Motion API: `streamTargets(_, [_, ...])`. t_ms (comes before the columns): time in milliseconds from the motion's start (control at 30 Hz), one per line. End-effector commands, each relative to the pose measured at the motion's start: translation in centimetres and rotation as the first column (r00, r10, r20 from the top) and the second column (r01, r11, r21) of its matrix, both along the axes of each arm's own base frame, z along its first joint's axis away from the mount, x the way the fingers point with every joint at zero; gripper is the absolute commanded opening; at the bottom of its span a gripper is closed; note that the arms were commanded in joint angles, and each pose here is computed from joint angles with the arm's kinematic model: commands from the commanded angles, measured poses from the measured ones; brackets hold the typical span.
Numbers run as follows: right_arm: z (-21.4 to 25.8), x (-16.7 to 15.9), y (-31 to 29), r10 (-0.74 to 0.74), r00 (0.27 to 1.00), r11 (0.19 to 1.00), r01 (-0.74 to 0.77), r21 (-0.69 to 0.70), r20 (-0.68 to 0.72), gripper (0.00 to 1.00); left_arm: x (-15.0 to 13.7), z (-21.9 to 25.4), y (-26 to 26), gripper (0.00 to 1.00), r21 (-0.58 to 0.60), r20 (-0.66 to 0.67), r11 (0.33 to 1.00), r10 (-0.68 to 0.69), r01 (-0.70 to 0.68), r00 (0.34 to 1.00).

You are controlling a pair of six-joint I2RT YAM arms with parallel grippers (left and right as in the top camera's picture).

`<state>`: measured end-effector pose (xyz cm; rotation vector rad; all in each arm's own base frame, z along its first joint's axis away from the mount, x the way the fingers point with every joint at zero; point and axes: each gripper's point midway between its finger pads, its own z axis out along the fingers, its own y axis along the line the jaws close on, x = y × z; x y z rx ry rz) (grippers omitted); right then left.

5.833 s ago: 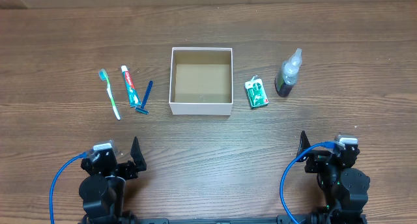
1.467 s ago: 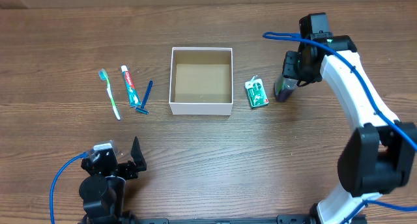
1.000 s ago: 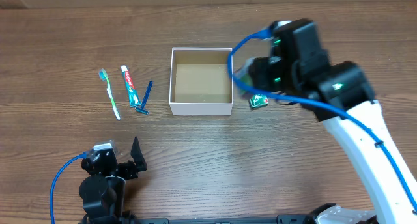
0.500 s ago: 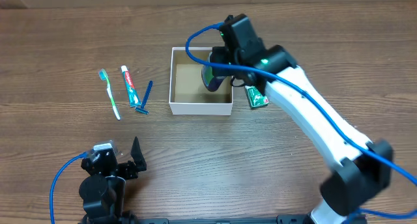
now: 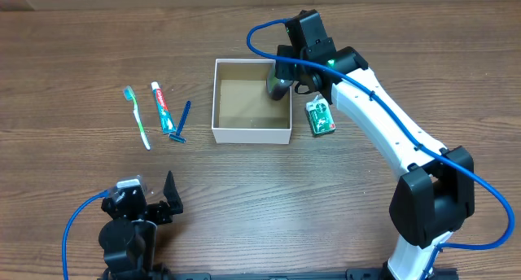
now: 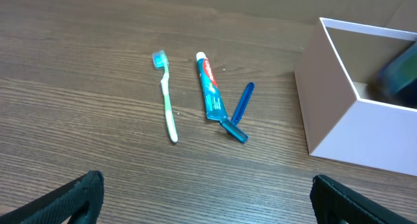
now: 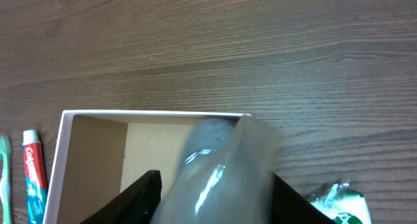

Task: Pack container
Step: 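Carry the bottle into the box and release it upright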

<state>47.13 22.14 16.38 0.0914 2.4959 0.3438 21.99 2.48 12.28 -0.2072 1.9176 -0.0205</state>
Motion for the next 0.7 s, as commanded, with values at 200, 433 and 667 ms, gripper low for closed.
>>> streamTargets(200, [0.7, 0.7, 0.2, 0.015, 0.999, 1.000, -0.015, -0.009, 0.030, 0.61, 0.0, -0.2, -0.2, 1.00, 0.001, 0.002, 1.000, -0.012, 0.012, 1.000])
streamTargets(433, [2.6, 0.1, -0.1, 0.058, 0.996, 0.998, -0.056, -0.034, 0.063, 0.63, 0.0, -0.2, -0.2, 1.00, 0.001, 0.002, 1.000, -0.012, 0.012, 1.000])
streamTargets(667, [4.4, -2.9, -2.1, 0.055, 0.998, 0.998, -0.055, -0.036, -0.007, 0.63, 0.0, -0.2, -0.2, 1.00, 0.001, 0.002, 1.000, -0.012, 0.012, 1.000])
